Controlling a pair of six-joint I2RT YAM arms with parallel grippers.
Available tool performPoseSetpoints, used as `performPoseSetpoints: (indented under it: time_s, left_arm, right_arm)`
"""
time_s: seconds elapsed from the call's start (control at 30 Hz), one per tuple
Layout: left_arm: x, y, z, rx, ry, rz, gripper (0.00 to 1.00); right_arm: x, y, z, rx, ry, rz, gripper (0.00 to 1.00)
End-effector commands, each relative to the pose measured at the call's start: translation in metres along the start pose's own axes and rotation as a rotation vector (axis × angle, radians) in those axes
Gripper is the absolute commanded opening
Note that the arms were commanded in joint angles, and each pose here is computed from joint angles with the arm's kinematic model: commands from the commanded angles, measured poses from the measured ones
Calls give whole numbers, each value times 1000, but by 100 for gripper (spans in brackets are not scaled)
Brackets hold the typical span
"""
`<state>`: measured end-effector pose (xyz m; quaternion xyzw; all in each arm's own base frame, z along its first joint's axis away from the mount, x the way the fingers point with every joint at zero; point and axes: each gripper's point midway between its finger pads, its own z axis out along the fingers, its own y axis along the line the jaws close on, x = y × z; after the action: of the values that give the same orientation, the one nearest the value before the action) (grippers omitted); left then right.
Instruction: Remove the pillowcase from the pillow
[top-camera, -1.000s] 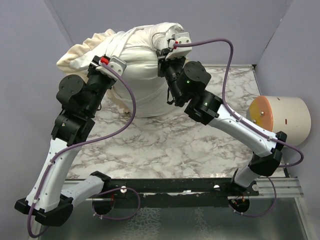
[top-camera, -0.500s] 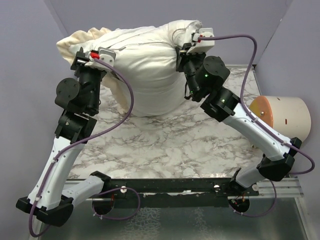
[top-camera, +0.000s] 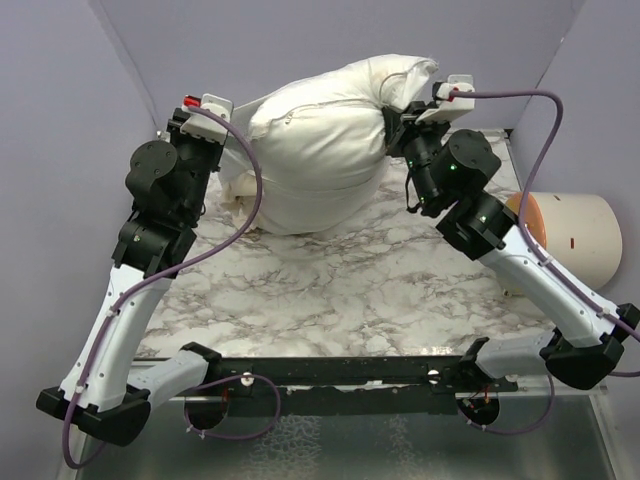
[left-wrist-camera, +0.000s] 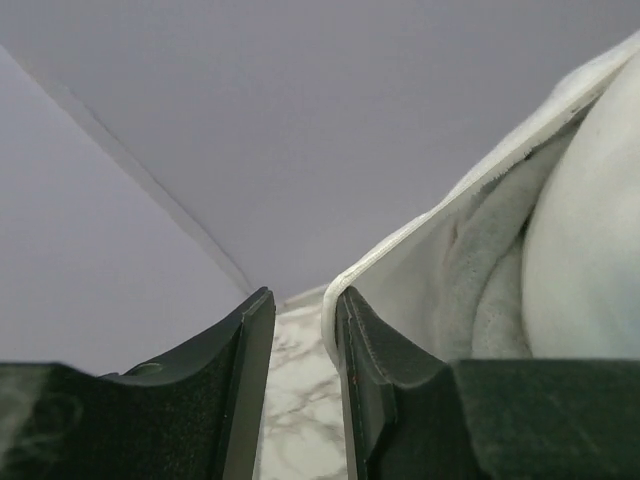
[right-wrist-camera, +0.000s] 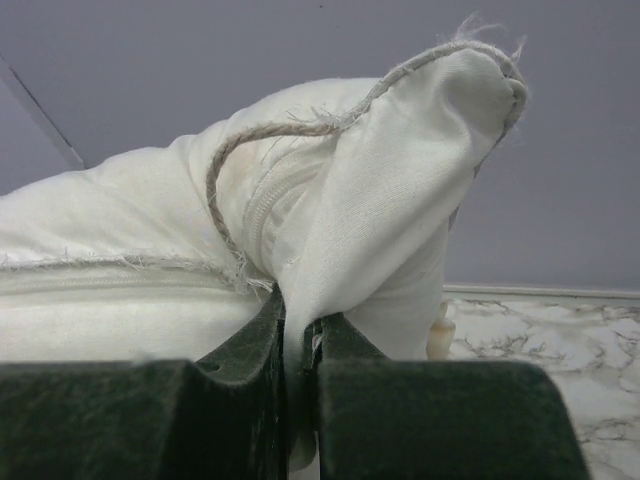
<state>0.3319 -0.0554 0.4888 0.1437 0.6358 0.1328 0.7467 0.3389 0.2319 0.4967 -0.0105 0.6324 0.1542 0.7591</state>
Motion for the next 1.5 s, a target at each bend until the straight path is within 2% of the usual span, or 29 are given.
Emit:
performPoseSetpoints:
  time_s: [0.0, 0.13, 0.2, 0.27, 0.4, 0.53, 0.63, 0.7, 0.83, 1.03, 1.33, 1.47]
  left_arm:
    - [31, -49, -14, 236, 103, -129, 38]
    - [106, -104, -28, 425, 332, -190, 51]
    - [131, -117, -33, 475, 403, -200, 65]
    - [135, -111, -28, 449, 407, -193, 78]
    - [104, -78, -10, 383, 313, -207, 85]
    - [32, -58, -15, 433, 131, -223, 88]
    - [-23, -50, -37, 497, -31, -221, 97]
    - [-48, -49, -52, 549, -88, -222, 99]
    - [-75, -60, -79, 689, -125, -262, 99]
    - [-105, -67, -87, 803, -144, -332, 99]
    - [-52, -97, -53, 867, 54, -345, 99]
    - [-31, -92, -28, 769, 96, -306, 99]
  right_arm:
    - [3, -41, 4, 96, 41, 39, 1]
    - [8, -60, 27, 104, 106, 82, 1]
    - [-2, -58, 35, 91, 103, 88, 1]
    - [-16, -52, 41, 70, 78, 94, 1]
    - [-35, -38, 47, 9, 48, 108, 1]
    - [-38, -28, 49, -26, 57, 161, 1]
    - [-47, -26, 49, -31, 43, 200, 1]
    - [-57, -23, 49, -37, 31, 215, 1]
    - [-76, -14, 52, -61, 17, 247, 1]
    - [-70, 15, 58, -102, 41, 254, 1]
    - [-43, 64, 63, -183, 81, 262, 1]
    - [-38, 93, 61, -254, 88, 262, 1]
